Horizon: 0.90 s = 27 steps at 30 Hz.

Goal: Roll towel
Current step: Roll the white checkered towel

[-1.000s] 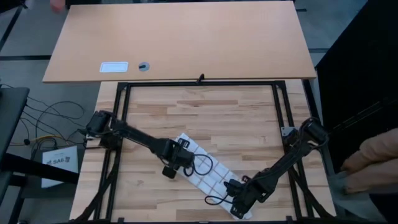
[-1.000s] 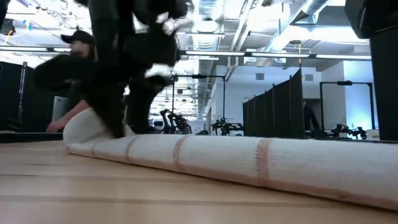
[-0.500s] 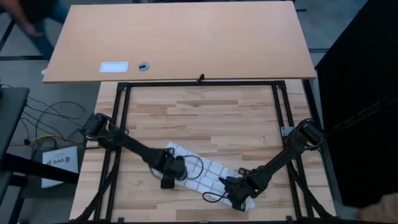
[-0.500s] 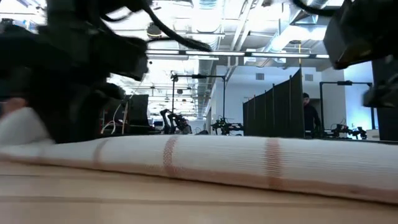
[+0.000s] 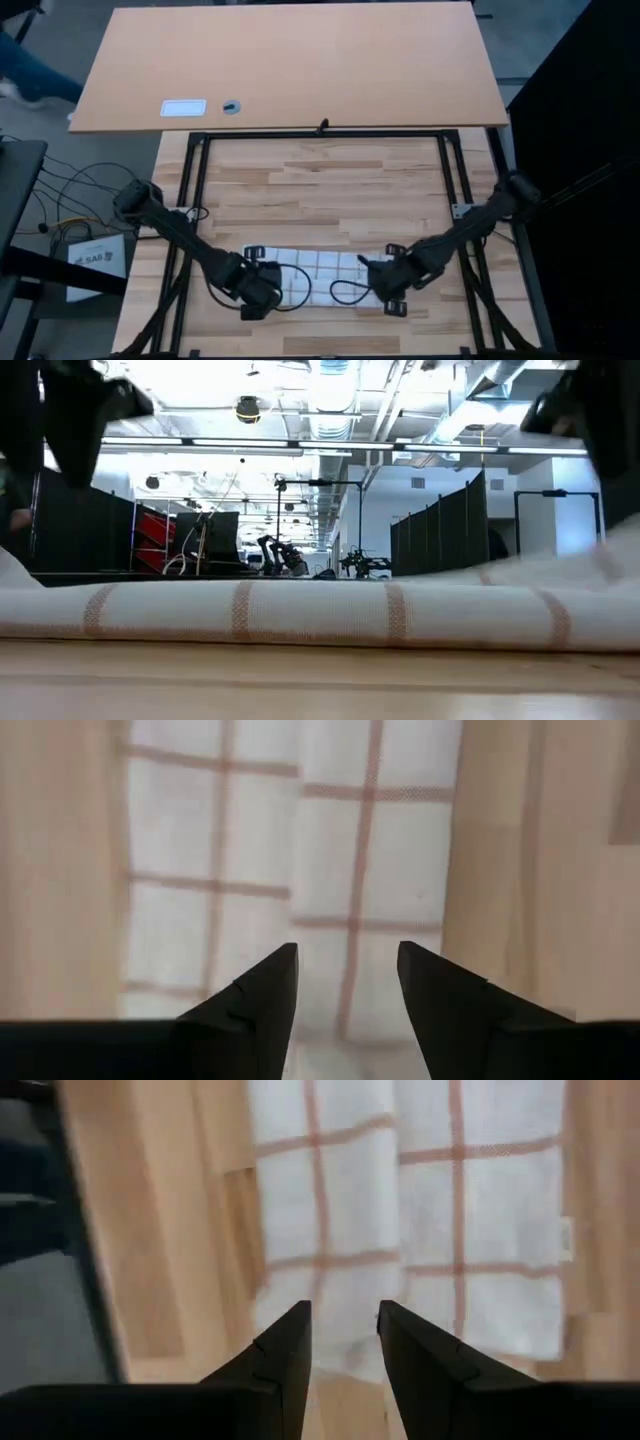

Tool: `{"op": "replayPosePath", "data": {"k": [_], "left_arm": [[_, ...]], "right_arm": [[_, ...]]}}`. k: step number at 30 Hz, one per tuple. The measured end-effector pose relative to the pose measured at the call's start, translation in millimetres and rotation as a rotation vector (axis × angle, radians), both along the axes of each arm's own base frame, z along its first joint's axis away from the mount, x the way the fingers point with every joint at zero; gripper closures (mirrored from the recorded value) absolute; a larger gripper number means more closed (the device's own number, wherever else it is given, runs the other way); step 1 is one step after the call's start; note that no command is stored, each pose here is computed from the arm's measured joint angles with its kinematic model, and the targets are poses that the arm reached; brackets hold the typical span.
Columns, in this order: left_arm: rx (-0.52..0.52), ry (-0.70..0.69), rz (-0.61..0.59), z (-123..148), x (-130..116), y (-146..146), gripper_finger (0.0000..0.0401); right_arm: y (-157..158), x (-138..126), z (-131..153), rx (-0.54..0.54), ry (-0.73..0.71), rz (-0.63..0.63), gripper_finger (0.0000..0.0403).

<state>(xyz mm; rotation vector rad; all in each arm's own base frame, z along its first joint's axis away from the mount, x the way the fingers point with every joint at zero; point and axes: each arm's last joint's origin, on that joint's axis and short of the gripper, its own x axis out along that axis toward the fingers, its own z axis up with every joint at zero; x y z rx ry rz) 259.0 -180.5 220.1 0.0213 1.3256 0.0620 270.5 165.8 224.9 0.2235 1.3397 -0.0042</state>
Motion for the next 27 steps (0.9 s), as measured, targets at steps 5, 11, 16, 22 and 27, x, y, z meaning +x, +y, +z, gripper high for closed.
{"op": "replayPosePath", "data": {"k": [5, 11, 16, 22, 27], "left_arm": [[-0.020, -0.085, -0.023, 40.1, -3.5, 3.7, 0.0241], [0.173, -0.106, -0.053, 42.7, 0.5, 23.5, 0.0241], [0.092, -0.076, -0.026, 52.1, 8.8, 32.5, 0.0241], [0.027, -0.126, -0.105, 84.2, -24.6, -29.2, 0.0241], [0.133, -0.126, -0.078, 69.2, -45.3, -73.7, 0.0241]], "right_arm": [[-4.9, -11.0, 32.9, 0.059, -0.097, -0.040, 0.0293], [-18.5, -1.7, 25.6, 0.053, -0.119, -0.108, 0.0243], [-26.4, 13.8, 23.6, 0.102, -0.186, -0.149, 0.0185], [34.1, 12.4, 38.2, 0.224, -0.327, -0.015, 0.0166], [71.1, 12.0, 17.4, 0.004, -0.229, 0.010, 0.0167]]}}
